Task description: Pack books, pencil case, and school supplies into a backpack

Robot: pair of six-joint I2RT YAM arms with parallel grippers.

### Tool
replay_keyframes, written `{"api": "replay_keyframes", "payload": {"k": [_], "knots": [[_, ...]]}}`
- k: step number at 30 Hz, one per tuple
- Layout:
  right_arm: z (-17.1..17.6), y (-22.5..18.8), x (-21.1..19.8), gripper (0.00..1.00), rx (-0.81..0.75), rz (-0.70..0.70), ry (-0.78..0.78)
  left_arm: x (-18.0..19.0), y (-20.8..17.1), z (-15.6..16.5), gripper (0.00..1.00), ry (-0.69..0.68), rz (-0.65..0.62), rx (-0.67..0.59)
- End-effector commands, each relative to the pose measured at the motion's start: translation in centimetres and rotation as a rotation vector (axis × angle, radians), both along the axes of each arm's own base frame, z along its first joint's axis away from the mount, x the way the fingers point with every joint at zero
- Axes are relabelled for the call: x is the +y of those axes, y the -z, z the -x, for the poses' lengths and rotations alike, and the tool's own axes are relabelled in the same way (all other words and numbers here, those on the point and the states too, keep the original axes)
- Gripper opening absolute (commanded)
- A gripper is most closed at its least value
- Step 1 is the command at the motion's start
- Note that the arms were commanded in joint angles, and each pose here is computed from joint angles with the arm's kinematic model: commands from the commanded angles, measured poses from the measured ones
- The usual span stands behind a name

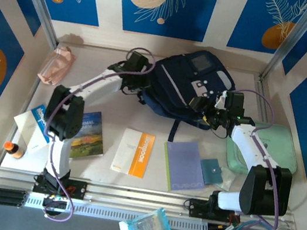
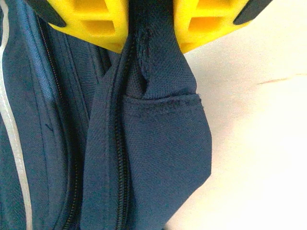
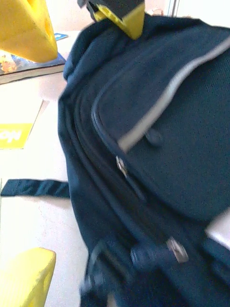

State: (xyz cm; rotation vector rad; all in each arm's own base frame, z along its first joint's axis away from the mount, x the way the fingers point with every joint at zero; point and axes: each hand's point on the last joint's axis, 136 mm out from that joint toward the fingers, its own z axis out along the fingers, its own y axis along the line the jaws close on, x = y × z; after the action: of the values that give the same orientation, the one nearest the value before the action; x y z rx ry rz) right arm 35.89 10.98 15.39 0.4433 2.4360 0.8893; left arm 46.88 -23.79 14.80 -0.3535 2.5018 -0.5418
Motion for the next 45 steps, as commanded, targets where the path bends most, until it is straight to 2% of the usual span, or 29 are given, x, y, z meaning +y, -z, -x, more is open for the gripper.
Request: {"api": "replay_keyframes", "payload": {"k": [1,6,9,10,11,12,21,24,30,31,34,41,43,45], "knots": [[0.1,1.0,0.0,0.99,0.041,-0.008,0.024,4.4,-0.4,0.1,0.21,-0.044,-0.028,-0.037],[-0.1,2.4,0.1,0.99,0.113,-0.054,0.084,10.0,3.1,2.1,0.21,-0.102,-0.089,0.039],[-0.3,3.8,0.7,0.91,0.177,-0.101,0.122,11.8,3.8,2.4,0.21,-0.111,-0.096,0.057],[-0.5,4.1,1.1,0.84,0.193,-0.111,0.129,11.9,3.8,2.4,0.21,-0.109,-0.096,0.059],[-0.7,4.5,1.6,0.73,0.208,-0.117,0.128,12.0,3.7,2.5,0.21,-0.106,-0.095,0.058],[-0.9,4.7,1.9,0.68,0.218,-0.12,0.129,12.0,3.5,2.5,0.22,-0.104,-0.094,0.055],[-3.8,7.6,4.8,0.57,0.284,-0.11,0.149,11.7,3.5,2.7,0.24,-0.103,-0.072,0.06],[-5.0,8.4,5.5,0.47,0.284,-0.086,0.13,11.7,3.5,2.9,0.24,-0.108,-0.066,0.06],[-5.9,10.3,5.4,0.44,0.297,0.011,0.152,11.8,3.7,3.2,0.26,-0.107,-0.07,0.067],[-5.5,11.0,4.9,0.42,0.325,0.041,0.183,11.8,3.8,3.2,0.26,-0.106,-0.069,0.069],[-4.7,12.4,3.2,0.43,0.379,0.128,0.264,11.7,4.0,3.2,0.26,-0.114,-0.058,0.073],[-5.6,12.9,5.0,0.41,0.376,0.047,0.214,11.3,4.6,2.9,0.26,-0.125,-0.034,0.082],[-5.8,12.8,5.6,0.35,0.37,0.02,0.192,11.4,4.6,2.8,0.26,-0.128,-0.035,0.082],[-6.0,12.5,6.1,0.21,0.356,0.001,0.168,11.4,4.6,2.7,0.26,-0.125,-0.039,0.082]]}}
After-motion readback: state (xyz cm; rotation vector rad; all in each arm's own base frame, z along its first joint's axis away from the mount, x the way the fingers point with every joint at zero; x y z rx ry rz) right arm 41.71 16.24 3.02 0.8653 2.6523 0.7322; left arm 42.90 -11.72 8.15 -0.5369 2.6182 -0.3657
